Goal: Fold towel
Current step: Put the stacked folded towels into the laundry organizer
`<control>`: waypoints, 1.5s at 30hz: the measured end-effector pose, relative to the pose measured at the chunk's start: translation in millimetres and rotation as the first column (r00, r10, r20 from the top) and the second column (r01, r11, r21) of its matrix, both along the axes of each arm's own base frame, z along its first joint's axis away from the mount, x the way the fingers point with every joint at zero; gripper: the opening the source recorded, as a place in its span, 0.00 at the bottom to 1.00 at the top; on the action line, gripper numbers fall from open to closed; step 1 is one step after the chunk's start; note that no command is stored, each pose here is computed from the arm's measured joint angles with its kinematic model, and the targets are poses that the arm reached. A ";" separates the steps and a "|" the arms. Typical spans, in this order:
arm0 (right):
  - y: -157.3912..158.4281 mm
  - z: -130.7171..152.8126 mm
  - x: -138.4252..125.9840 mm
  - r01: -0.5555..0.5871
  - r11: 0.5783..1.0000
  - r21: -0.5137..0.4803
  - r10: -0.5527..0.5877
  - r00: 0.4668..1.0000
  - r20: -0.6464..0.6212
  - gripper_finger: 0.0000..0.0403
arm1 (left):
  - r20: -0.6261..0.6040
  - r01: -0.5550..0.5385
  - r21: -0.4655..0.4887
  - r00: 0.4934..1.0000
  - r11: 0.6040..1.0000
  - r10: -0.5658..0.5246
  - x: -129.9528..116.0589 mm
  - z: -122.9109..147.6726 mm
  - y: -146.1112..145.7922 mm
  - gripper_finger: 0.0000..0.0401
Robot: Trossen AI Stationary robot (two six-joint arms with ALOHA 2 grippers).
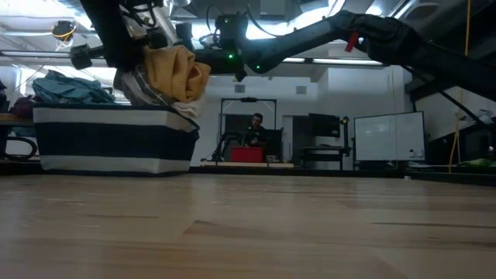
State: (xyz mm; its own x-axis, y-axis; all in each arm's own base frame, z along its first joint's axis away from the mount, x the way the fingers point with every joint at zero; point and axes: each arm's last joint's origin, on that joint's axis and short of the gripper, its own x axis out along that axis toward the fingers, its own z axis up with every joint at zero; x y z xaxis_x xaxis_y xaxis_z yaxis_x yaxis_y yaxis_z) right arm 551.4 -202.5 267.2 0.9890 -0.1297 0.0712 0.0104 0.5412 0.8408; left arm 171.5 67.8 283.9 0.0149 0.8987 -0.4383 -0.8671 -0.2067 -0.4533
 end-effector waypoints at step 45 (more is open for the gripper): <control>-3.0 -55.4 8.0 -0.197 0.979 0.045 0.202 0.965 -0.170 0.44 | -0.202 0.119 -0.179 0.967 0.977 -0.155 34.5 -40.0 -4.0 0.02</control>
